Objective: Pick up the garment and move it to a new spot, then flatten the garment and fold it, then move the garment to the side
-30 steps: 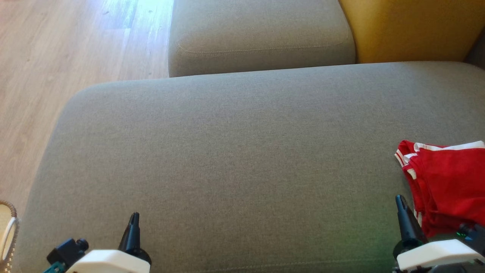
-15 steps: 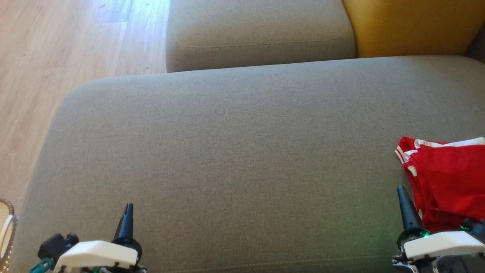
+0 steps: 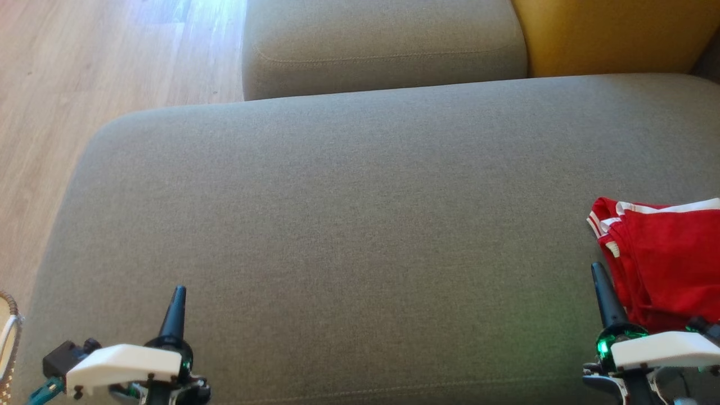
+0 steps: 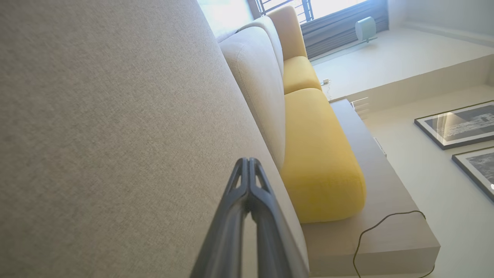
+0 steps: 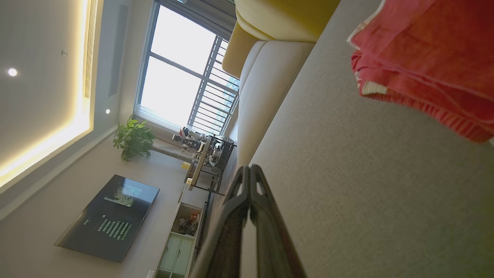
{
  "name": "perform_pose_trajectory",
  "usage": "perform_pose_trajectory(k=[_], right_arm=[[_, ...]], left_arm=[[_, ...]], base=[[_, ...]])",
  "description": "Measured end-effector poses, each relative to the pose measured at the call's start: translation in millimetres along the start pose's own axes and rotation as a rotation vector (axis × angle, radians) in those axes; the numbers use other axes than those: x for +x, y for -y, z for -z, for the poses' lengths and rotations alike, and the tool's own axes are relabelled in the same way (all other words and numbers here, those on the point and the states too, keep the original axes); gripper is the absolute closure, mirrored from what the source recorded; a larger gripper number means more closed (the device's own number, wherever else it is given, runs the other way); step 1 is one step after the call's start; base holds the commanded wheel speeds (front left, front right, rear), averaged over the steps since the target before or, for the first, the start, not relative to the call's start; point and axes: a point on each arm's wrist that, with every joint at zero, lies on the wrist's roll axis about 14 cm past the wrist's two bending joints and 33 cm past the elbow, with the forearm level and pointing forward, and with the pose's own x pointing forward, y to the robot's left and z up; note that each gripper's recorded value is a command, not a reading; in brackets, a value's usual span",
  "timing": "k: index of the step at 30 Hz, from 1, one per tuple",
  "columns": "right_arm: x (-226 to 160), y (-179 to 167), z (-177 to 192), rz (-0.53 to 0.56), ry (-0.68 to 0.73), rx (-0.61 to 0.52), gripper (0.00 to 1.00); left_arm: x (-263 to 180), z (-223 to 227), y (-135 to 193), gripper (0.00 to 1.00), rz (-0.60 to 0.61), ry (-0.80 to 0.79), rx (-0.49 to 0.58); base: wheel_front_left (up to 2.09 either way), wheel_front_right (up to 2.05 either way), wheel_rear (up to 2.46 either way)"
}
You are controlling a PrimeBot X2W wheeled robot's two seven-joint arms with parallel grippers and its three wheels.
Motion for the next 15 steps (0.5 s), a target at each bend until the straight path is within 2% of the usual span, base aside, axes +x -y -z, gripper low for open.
perform_pose_trajectory(k=[15], right_arm=[[11,-5,0,-0.013,-0.012,0.202,1.0]], left_arm=[[13,-12,7,1.0,0.031,0.01,-0.185]], base=[[0.0,0.0,0.0]])
